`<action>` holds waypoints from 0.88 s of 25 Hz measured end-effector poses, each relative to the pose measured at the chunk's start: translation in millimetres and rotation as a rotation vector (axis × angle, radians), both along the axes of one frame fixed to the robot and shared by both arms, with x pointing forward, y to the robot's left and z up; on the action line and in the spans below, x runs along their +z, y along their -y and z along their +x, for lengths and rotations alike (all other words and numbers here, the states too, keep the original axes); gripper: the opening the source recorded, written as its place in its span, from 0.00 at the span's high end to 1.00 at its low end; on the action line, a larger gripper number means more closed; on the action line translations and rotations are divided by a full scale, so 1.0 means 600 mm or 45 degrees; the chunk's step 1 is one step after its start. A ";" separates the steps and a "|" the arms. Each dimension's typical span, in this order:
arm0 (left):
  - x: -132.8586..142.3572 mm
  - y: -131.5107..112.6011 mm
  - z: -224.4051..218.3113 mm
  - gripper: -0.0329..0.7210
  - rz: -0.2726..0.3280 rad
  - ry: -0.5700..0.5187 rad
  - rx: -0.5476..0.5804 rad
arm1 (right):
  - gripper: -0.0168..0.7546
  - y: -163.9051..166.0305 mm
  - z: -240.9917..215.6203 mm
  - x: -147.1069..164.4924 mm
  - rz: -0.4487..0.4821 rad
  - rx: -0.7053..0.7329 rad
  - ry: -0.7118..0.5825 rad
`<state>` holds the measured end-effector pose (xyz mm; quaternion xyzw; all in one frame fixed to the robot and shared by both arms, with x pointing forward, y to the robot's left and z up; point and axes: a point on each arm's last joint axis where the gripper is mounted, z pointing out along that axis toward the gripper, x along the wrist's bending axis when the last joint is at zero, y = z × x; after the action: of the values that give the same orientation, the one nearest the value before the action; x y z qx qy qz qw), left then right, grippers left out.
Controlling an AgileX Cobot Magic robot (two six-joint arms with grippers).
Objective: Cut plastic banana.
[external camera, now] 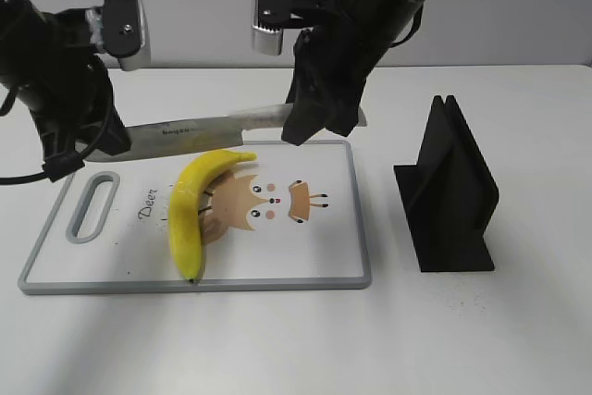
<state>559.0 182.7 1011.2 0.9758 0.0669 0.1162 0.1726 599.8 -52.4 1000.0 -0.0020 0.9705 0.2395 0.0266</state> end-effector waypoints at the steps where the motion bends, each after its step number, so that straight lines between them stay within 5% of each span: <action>1: -0.007 0.001 0.002 0.96 0.004 -0.011 0.001 | 0.74 -0.001 0.002 -0.008 -0.008 0.001 -0.011; 14: -0.109 0.009 0.037 0.96 0.045 -0.122 0.037 | 0.74 -0.007 0.023 -0.096 -0.086 -0.019 -0.071; 22: -0.126 0.012 0.045 0.96 0.045 -0.163 0.032 | 0.74 -0.005 0.031 -0.127 -0.109 -0.029 -0.111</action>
<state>586.1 175.2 935.4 0.9833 0.0878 0.0568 0.1490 618.5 -49.4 923.5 0.0185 0.9801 0.1974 -0.0130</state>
